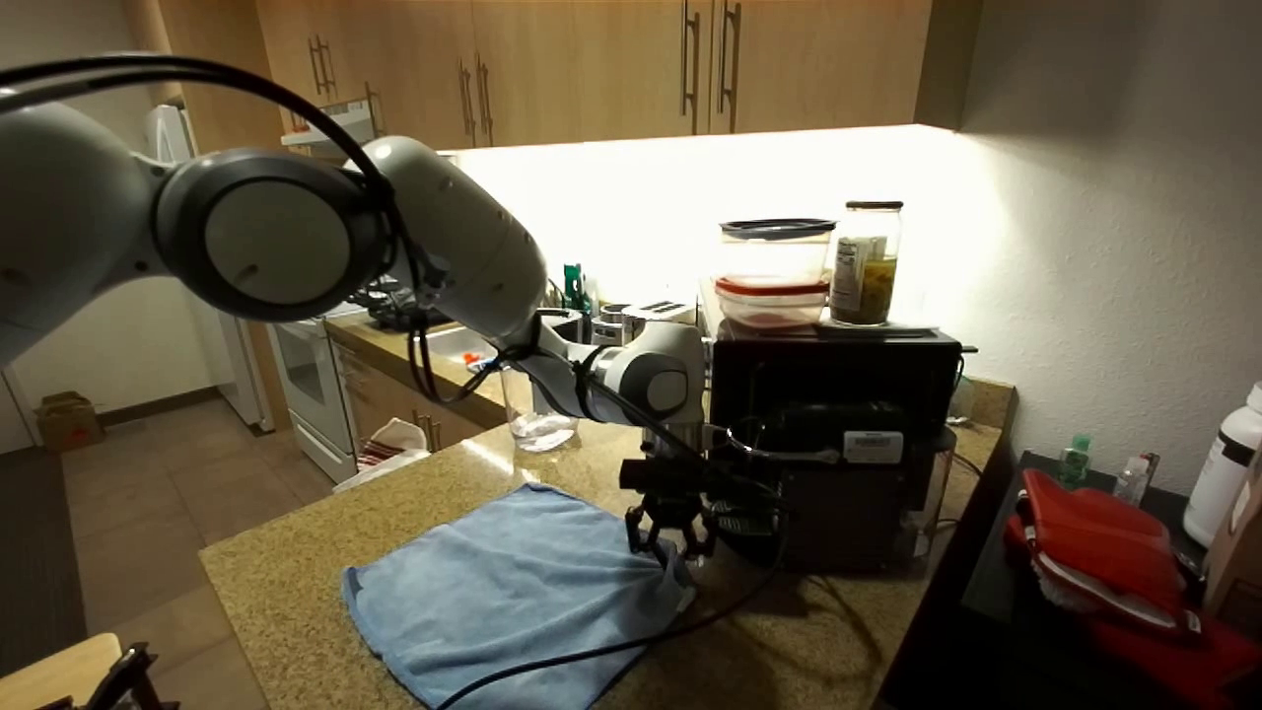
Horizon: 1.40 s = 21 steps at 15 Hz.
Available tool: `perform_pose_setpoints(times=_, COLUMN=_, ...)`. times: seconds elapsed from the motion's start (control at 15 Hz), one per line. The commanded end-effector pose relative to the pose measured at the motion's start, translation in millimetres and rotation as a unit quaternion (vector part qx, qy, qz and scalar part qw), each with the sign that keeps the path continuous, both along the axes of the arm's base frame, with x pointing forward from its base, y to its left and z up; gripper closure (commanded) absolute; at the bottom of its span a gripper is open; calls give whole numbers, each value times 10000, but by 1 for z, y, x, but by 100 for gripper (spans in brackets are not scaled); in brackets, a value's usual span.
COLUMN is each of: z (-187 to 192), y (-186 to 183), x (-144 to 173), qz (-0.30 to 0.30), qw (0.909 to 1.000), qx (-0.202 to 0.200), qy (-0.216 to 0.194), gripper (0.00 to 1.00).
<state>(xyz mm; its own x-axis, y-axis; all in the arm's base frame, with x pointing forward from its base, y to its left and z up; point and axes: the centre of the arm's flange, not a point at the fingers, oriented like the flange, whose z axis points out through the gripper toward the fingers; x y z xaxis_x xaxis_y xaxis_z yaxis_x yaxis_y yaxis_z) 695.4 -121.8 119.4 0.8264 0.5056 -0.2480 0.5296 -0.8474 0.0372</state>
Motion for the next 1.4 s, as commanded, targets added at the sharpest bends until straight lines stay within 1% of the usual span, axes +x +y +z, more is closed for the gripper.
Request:
perform_pose_setpoints(times=0.0, z=15, y=-5, x=-14, qz=-385, qw=9990, qx=-88, qy=-217, gripper=100)
perform_pose_setpoints(times=0.07, z=19, y=-5, x=-16, qz=-498, qw=9983, qx=-142, qy=-270, gripper=98)
perform_pose_setpoints(times=0.4, z=43, y=-3, x=-34, qz=-997, qw=9933, qx=-274, qy=-517, gripper=98)
perform_pose_setpoints(times=0.67, z=69, y=-5, x=-44, qz=-1174, qw=9895, qx=-394, qy=-742, gripper=98)
perform_pose_setpoints(times=1.0, z=93, y=-9, x=-59, qz=-1325, qw=9857, qx=-477, qy=-921, gripper=98)
perform_pose_setpoints(times=1.07, z=95, y=-6, x=-63, qz=-1382, qw=9825, qx=-560, qy=-1113, gripper=98)
perform_pose_setpoints(times=1.33, z=95, y=16, x=-77, qz=-1486, qw=9784, qx=-508, qy=-1345, gripper=98)
